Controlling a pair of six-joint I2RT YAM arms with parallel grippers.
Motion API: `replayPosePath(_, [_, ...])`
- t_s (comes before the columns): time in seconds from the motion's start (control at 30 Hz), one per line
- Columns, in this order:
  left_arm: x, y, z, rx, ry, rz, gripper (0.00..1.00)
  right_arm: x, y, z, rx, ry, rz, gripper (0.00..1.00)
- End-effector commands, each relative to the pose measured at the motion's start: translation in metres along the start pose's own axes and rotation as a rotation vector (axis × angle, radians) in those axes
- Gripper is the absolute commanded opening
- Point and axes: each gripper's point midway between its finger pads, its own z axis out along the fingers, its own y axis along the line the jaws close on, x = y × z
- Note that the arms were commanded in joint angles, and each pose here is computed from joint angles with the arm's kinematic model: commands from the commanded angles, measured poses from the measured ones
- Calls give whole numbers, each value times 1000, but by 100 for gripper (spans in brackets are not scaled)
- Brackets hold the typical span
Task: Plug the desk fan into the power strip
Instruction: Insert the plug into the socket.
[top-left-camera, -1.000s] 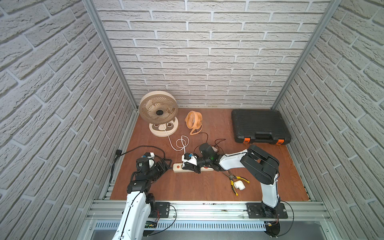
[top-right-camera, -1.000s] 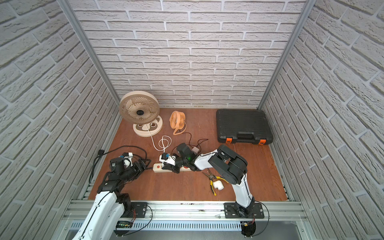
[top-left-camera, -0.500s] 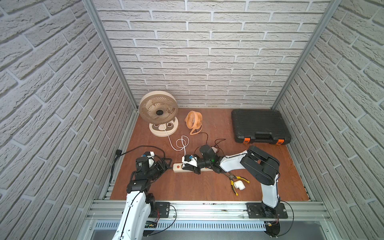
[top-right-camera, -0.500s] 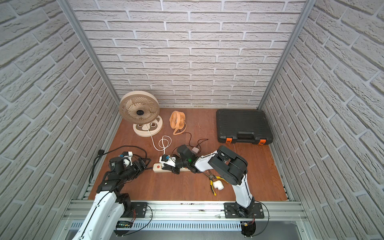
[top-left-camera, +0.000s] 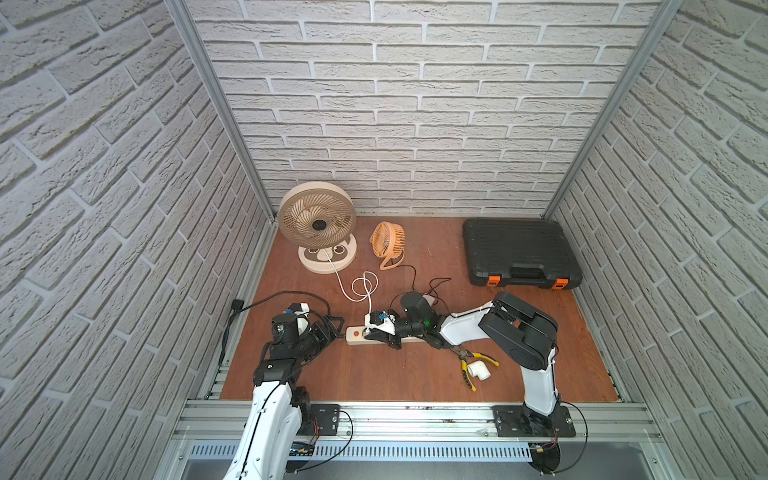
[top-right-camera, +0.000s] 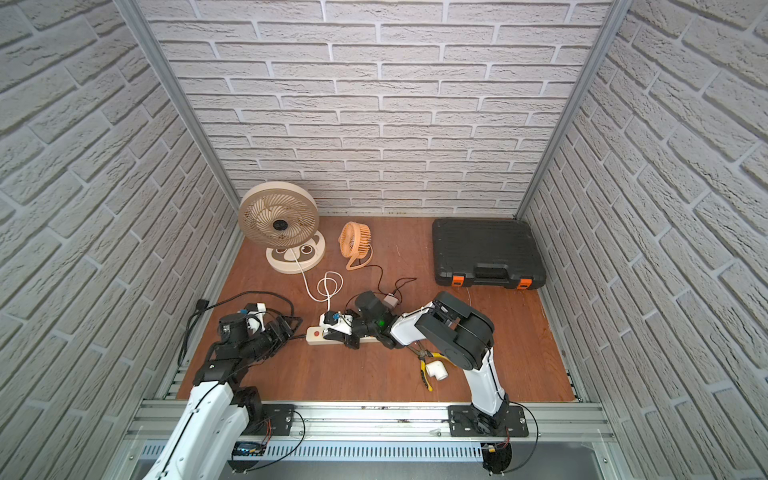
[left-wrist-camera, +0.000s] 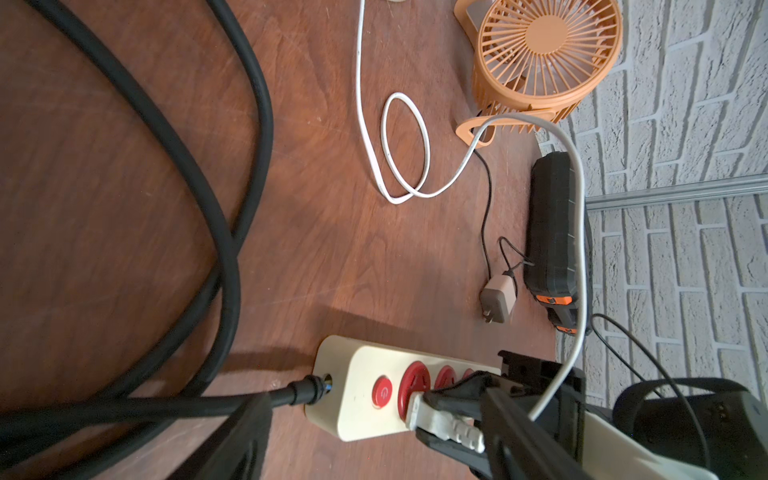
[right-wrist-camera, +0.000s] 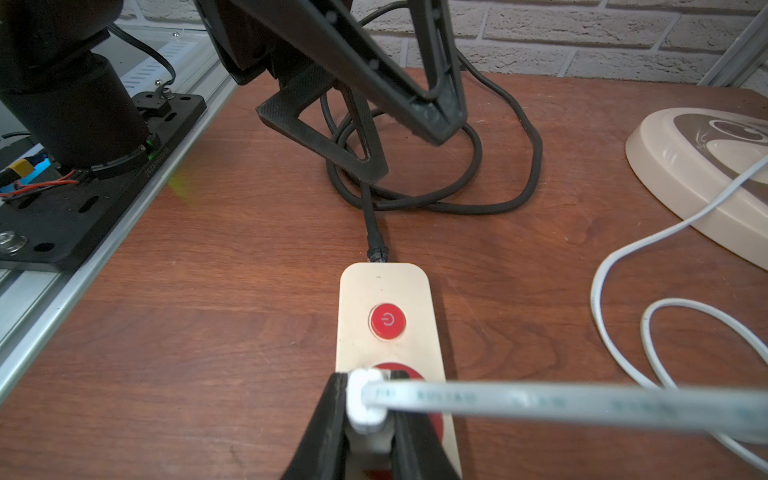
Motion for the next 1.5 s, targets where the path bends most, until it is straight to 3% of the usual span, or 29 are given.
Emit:
replayPosePath(0.0, [-10, -14, -5, 31, -27, 44, 83, 179, 32, -30, 30, 581, 226, 3])
replayPosePath(0.33, [-11, -13, -6, 28, -29, 45, 83, 174, 23, -31, 14, 555, 339, 3])
replayPosePath(0.67, [-9, -12, -6, 29, -26, 43, 83, 177, 19, -35, 79, 571, 255, 3])
replayPosePath(1.23, [-8, -12, -8, 20, -23, 49, 83, 201, 26, -36, 98, 654, 245, 3])
replayPosePath(1.47, [-7, -11, -8, 22, -19, 49, 83, 196, 28, -35, 63, 619, 288, 3])
